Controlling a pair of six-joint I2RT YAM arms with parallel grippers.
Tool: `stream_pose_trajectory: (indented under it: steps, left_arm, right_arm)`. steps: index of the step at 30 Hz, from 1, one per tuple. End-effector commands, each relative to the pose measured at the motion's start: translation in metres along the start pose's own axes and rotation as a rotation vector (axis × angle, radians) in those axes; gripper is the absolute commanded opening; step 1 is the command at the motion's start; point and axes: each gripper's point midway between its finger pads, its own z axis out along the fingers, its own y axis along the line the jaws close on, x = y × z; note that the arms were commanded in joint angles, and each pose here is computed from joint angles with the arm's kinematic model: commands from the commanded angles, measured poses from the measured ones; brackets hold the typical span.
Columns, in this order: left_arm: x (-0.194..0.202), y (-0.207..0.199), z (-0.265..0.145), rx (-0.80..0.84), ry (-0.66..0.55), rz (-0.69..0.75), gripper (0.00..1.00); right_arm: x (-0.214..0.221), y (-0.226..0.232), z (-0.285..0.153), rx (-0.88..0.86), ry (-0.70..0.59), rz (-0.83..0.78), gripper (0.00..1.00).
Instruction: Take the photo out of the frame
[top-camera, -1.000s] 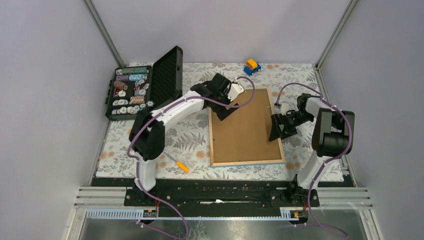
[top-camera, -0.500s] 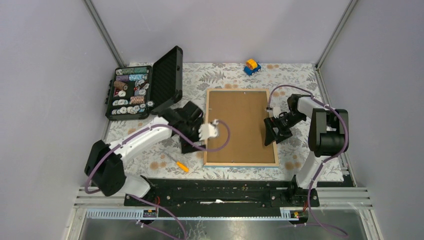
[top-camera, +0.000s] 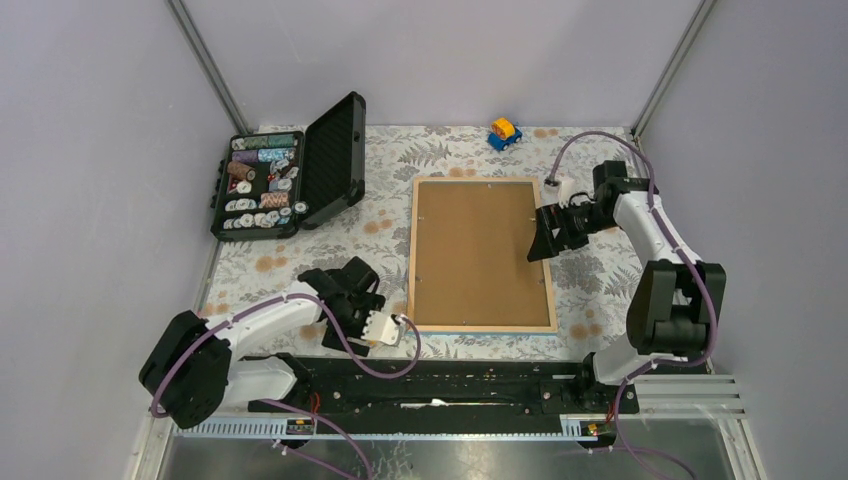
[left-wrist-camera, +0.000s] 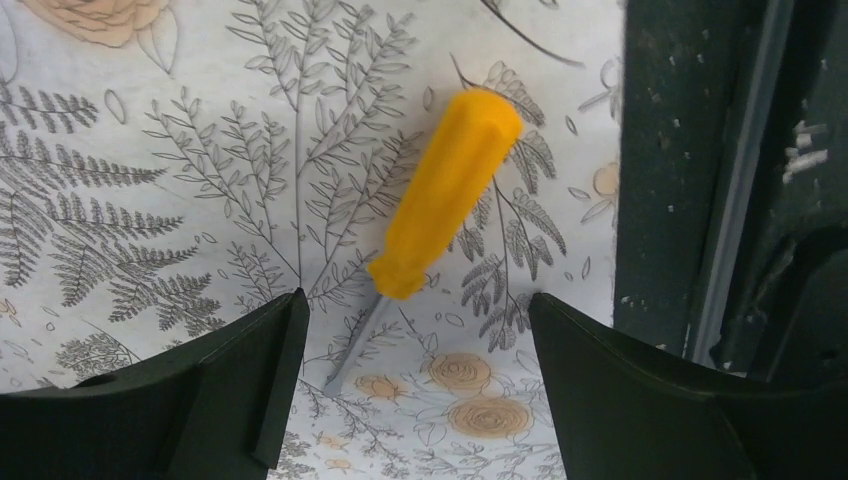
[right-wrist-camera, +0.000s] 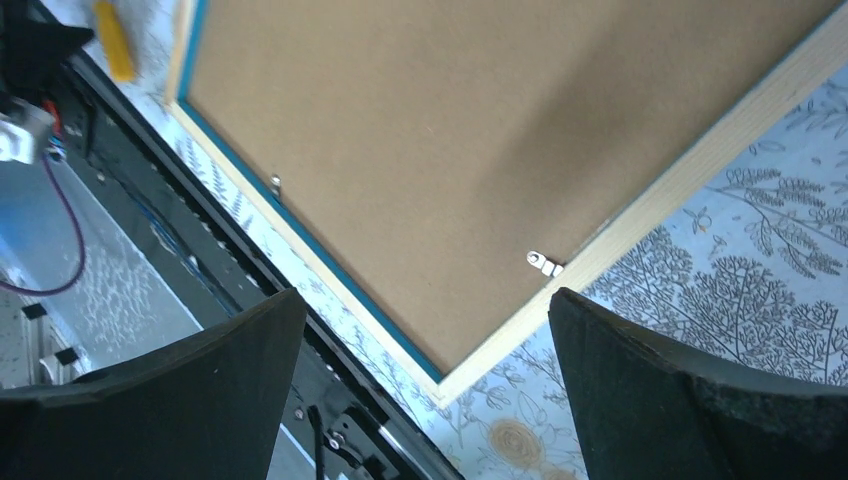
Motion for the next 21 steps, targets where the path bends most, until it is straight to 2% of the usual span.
stream_pose_trajectory:
  steps: [1,5,8,11,18,21]
  left_arm:
    - [-0.003,0.009,0.011,-0.021,-0.056,0.133,0.87]
    - [-0.02,-0.001,0.015,0.021,-0.156,0.134,0.81]
    - [-0.02,-0.007,0.021,0.035,-0.171,0.133,0.73]
    - [-0.023,-0.009,0.024,0.033,-0.198,0.116,0.58]
    - [-0.043,0.006,0.019,0.024,-0.259,-0.035,0.2]
    - [-0.057,0.011,0.001,0.007,-0.315,-0.071,0.12]
  right_arm:
    - [-0.033,0.027,-0.012,-0.071,-0.153,-0.017,1.0]
    - [-0.039,0.035,-0.014,-0.112,-0.175,-0.007,1.0]
    - [-0.041,0.046,-0.015,-0.172,-0.196,-0.01,1.0]
    - [-0.047,0.055,-0.018,-0.217,-0.223,-0.01,1.0]
    - [-0.056,0.064,-0.02,-0.271,-0.242,0.012,1.0]
    - [-0.06,0.072,-0.021,-0.308,-0.262,0.017,1.0]
